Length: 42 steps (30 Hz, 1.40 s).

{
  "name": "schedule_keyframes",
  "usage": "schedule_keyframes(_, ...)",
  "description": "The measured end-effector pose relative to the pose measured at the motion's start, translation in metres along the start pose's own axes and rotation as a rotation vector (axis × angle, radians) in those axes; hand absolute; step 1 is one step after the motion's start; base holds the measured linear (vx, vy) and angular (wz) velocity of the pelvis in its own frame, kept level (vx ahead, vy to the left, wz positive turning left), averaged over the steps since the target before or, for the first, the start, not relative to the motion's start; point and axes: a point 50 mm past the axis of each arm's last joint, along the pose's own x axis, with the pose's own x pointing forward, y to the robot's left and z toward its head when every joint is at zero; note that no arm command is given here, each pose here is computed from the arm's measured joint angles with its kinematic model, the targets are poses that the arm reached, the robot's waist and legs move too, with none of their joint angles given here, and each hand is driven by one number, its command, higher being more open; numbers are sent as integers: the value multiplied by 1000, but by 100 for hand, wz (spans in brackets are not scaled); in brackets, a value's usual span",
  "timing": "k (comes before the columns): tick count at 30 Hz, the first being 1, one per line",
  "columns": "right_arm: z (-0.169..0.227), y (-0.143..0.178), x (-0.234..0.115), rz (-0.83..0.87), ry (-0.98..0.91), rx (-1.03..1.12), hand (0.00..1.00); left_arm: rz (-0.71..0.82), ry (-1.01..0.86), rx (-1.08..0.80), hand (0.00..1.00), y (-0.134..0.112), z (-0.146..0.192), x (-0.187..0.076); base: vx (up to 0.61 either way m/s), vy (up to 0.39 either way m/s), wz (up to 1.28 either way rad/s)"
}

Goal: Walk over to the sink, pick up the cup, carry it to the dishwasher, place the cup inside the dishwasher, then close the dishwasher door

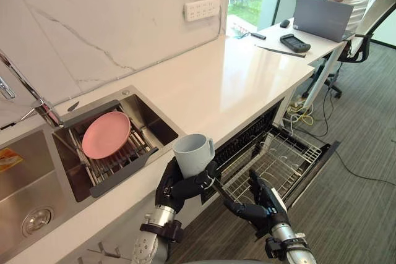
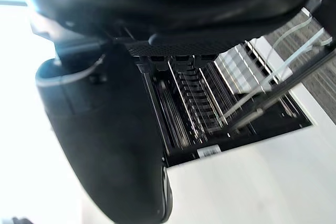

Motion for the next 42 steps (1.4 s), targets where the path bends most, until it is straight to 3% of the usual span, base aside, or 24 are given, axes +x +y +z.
schedule_keyframes(7,28,-10,-8,-53,-175,110,100,104,-107,112,0,22,22,11,-4,20,-11)
schedule_keyframes(17,61,3,-9,81,-363,220,100,142,-164,226,0,24,33,22,-6,13,-9)
schedule_keyframes(25,79,7,-10,145,-444,206,100,108,-187,289,0,16,37,30,1,-5,-8)
schedule_keyframes(35,88,22,-3,200,-472,215,100,-75,-126,382,0,-17,20,33,0,-11,-5)
schedule_keyframes(42,90,22,0,172,-470,216,100,-83,-118,391,0,-18,19,33,-16,-9,6)
